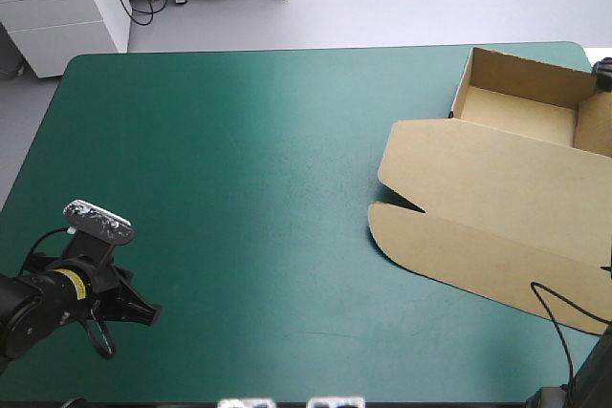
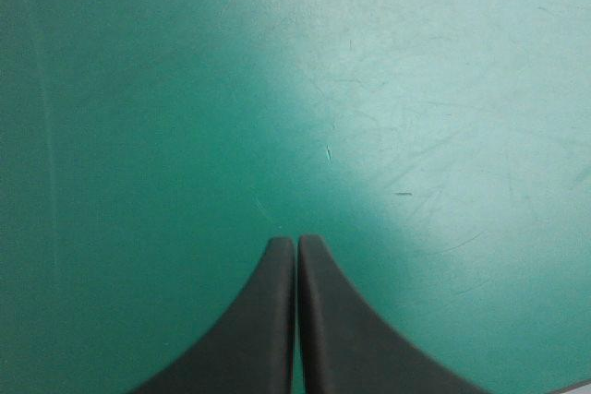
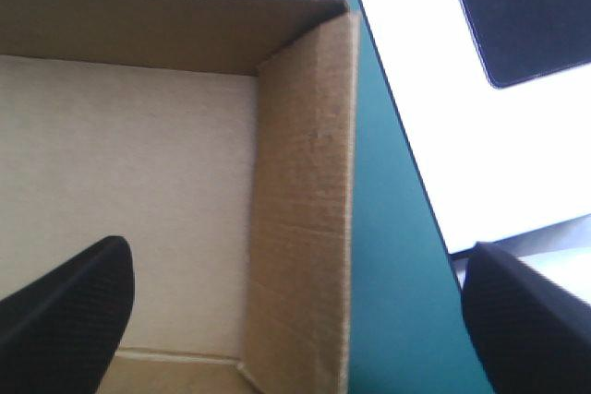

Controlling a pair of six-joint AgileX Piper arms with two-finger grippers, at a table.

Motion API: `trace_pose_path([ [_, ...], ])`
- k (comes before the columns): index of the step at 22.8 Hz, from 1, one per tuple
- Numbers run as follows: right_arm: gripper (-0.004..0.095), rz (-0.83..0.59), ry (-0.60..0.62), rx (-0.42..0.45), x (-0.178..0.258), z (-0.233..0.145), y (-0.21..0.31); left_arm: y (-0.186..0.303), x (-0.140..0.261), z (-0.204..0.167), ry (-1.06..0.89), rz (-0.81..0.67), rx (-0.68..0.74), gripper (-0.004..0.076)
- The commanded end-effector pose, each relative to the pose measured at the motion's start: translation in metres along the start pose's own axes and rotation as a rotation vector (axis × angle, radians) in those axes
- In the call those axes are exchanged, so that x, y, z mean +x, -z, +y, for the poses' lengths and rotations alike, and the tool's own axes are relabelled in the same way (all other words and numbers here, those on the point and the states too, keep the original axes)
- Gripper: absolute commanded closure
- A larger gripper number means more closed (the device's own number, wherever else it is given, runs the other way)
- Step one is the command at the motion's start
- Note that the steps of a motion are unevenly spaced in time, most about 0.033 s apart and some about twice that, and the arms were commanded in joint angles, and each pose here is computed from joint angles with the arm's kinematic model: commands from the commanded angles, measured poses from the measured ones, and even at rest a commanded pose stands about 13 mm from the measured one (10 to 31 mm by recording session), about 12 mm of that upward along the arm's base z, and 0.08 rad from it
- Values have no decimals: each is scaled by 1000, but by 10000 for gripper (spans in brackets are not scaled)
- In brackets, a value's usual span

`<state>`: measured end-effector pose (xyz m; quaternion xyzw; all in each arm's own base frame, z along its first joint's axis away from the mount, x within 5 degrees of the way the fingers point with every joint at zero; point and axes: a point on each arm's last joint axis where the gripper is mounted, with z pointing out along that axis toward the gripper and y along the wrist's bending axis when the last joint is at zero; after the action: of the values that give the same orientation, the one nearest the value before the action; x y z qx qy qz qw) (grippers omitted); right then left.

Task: Fold the box

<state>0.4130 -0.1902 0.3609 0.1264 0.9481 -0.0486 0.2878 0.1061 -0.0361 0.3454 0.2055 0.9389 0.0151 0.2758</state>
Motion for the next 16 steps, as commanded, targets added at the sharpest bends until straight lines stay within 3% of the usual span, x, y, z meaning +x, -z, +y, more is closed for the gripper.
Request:
trace_pose_path([
  [1,168,-232,-28,-119,-10,18,102,6,-7,1,11,-64,-3,731],
  [2,226,-266,-35,-169,-9,24,116,6,-7,1,11,-69,-1,731],
  [3,362,-339,-5,-284,-7,39,145,6,-8,1,11,-82,-1,731],
  [4,456,-374,16,-342,-6,47,159,6,-9,1,16,-91,0,731],
  [5,644,-429,60,-425,-1,63,183,7,-11,1,14,-114,0,731],
  [6,750,-451,93,-454,2,72,194,7,-12,1,14,-128,1,731],
  [7,929,-475,163,-488,12,90,213,7,-14,1,12,-147,4,731],
  [11,918,-450,351,-555,50,141,241,7,-16,0,9,-173,5,731],
  [16,918,-359,496,-578,104,170,251,7,-17,0,5,-185,5,731],
])
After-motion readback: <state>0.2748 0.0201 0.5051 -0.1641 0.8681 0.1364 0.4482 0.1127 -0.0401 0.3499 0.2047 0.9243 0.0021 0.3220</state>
